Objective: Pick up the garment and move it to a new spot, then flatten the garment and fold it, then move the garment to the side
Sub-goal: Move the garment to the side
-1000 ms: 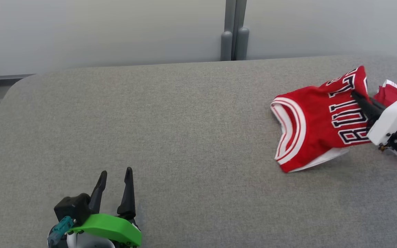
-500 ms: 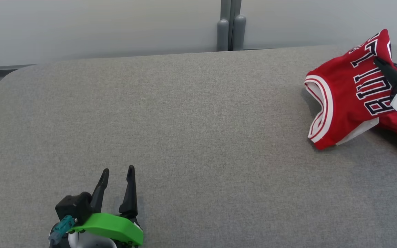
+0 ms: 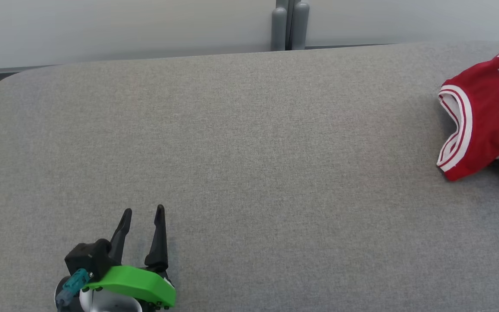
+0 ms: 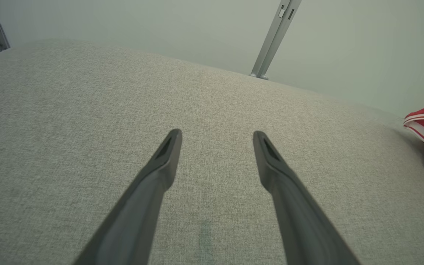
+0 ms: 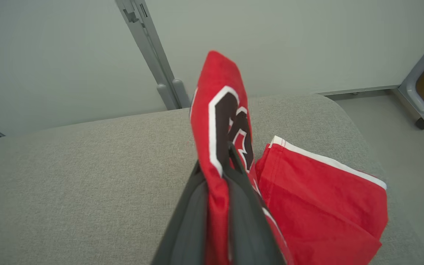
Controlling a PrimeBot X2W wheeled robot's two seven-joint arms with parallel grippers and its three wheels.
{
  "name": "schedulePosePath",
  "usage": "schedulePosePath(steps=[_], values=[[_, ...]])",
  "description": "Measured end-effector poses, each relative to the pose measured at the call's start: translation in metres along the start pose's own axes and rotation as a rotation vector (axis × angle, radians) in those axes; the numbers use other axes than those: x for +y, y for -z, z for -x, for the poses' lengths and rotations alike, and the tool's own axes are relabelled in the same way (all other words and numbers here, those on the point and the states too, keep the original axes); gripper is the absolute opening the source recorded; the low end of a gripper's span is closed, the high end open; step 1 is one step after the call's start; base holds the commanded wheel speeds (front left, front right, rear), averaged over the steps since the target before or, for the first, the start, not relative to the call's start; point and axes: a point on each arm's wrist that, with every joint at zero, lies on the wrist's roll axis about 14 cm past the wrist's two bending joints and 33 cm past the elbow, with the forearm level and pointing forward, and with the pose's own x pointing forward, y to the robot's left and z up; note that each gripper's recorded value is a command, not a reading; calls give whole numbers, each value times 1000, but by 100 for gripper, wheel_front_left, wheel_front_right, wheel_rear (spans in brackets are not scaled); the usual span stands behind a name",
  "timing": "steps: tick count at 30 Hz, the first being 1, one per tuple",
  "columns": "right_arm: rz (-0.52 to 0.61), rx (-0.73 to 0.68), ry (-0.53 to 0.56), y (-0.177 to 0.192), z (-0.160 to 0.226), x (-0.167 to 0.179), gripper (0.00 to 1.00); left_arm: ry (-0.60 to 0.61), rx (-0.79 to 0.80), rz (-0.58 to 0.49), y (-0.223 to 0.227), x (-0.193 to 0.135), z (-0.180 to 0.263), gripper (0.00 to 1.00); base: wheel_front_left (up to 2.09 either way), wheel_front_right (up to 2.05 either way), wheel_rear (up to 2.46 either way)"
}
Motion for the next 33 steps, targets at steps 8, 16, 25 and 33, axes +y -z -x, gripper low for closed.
schedulePosePath(steps=[8,16,25,33], values=[[31,46,117,10,1,-40,0,10,34,-41,5,4,-8,100,0,0,0],[152,47,265,14,-6,-83,0,28,70,-103,9,9,-23,100,0,0,0],[312,103,407,29,-11,-126,0,32,82,-130,8,15,-34,100,0,0,0],[498,191,394,61,-25,-126,0,33,107,-137,13,17,-40,100,0,0,0]])
